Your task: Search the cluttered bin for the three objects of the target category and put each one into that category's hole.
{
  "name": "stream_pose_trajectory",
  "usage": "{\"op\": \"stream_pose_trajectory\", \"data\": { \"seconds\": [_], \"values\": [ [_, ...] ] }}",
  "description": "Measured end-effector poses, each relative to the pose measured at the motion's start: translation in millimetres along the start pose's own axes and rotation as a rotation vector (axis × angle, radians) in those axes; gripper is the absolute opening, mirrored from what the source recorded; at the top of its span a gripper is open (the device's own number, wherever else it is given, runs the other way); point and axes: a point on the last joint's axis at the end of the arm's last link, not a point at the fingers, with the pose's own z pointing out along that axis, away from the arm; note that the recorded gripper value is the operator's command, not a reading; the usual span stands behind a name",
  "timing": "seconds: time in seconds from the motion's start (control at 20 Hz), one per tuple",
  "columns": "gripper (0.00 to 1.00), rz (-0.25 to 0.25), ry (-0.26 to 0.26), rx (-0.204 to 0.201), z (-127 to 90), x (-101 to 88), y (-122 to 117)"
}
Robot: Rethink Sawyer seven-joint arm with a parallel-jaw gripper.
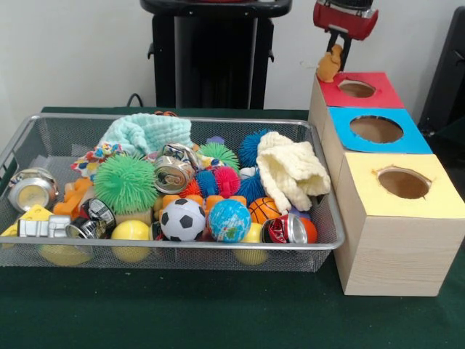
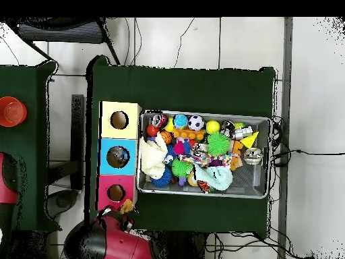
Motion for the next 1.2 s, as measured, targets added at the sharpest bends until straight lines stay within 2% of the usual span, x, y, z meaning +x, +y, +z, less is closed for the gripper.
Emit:
{"op": "stream_pose_trajectory", "data": {
  "seconds": [0.4, 0.8, 1.0, 1.2],
  "values": [
    [0.0, 0.034, 0.042, -0.023, 3.3, -6.7, -0.8],
    [0.0, 0.09, 0.05, -0.028, 2.6, -6.7, -0.7],
    [0.0, 0.094, 0.041, -0.025, 1.2, -3.5, 1.4],
    [0.0, 0.068, -0.003, -0.009, -2.6, 4.6, 8.1]
  ]
}}
